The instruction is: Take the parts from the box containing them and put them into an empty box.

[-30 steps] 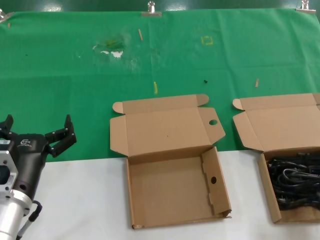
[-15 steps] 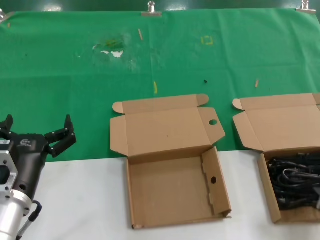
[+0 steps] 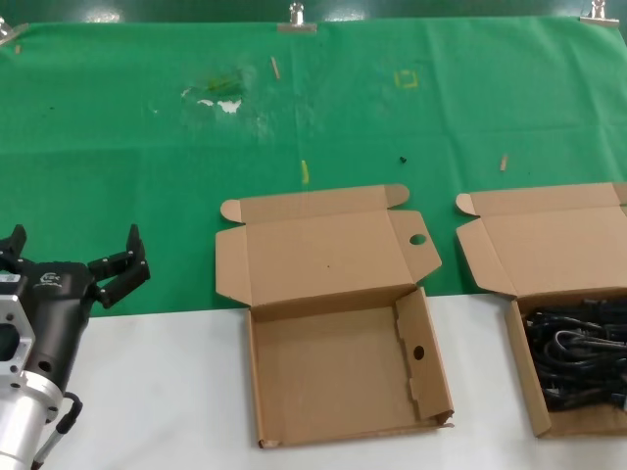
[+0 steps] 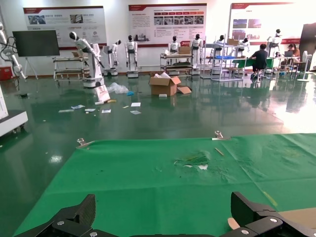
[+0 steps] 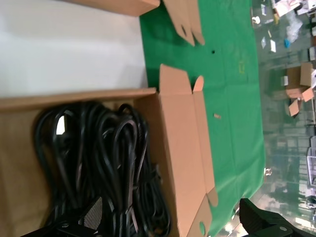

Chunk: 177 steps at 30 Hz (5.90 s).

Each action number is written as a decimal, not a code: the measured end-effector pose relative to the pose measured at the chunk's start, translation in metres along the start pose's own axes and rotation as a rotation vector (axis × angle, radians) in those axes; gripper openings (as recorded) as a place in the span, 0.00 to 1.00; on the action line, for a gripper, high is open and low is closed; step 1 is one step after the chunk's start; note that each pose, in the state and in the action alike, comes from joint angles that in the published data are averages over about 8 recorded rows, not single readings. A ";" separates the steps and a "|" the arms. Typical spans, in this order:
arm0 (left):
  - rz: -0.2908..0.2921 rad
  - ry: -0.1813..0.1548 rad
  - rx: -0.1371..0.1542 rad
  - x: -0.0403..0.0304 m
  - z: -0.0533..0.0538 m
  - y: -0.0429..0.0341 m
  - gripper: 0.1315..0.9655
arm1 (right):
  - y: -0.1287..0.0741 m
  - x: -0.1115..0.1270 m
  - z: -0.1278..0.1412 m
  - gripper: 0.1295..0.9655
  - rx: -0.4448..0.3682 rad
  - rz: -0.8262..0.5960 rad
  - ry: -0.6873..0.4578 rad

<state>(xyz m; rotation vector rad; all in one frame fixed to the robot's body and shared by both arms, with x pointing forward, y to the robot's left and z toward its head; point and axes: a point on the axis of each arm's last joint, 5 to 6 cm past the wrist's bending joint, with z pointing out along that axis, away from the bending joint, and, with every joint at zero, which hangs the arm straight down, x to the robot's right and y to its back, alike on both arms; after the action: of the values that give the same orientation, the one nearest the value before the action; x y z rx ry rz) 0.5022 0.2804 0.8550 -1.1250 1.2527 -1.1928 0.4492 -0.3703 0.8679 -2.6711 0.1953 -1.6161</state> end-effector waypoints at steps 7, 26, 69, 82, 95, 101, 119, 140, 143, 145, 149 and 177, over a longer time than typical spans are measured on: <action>0.000 0.000 0.000 0.0000 0.000 0.0000 1.00 | 0.011 -0.003 -0.009 1.00 -0.027 -0.009 -0.015; 0.000 0.000 0.000 0.0000 0.000 0.0000 1.00 | -0.008 -0.010 0.035 0.95 -0.016 -0.053 -0.019; 0.000 0.000 0.000 0.0000 0.000 0.0000 1.00 | -0.005 -0.017 0.029 0.13 -0.032 0.011 -0.061; 0.000 0.000 0.000 0.0000 0.000 0.0000 1.00 | -0.022 -0.013 -0.014 0.11 0.035 0.049 -0.014; 0.000 0.000 0.000 0.0000 0.000 0.0000 1.00 | -0.138 -0.057 -0.050 0.11 0.372 0.106 -0.026; 0.000 0.000 0.000 0.0000 0.000 0.0000 1.00 | -0.191 -0.069 -0.034 0.11 0.470 0.088 -0.007; 0.000 0.000 0.000 0.0000 0.000 0.0000 1.00 | -0.226 -0.072 -0.012 0.15 0.510 0.087 -0.003; 0.000 0.000 0.000 0.0000 0.000 0.0000 1.00 | -0.225 -0.056 -0.002 0.46 0.515 0.225 0.048; 0.000 0.000 0.000 0.0000 0.000 0.0000 1.00 | -0.223 -0.050 0.003 0.55 0.517 0.279 0.068; 0.000 0.000 0.000 0.0000 0.000 0.0000 1.00 | -0.222 -0.046 0.005 0.61 0.518 0.316 0.081; 0.000 0.000 0.000 0.0000 0.000 0.0000 1.00 | -0.219 -0.038 0.011 0.69 0.521 0.391 0.106; 0.000 0.000 0.000 0.0000 0.000 0.0000 1.00 | -0.177 0.003 0.041 1.00 0.526 0.870 0.239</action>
<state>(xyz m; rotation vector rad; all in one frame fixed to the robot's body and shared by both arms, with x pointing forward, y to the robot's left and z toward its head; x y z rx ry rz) 0.5022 0.2804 0.8550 -1.1251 1.2527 -1.1929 0.5038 -0.1976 0.8648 -1.6320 0.6990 -1.3941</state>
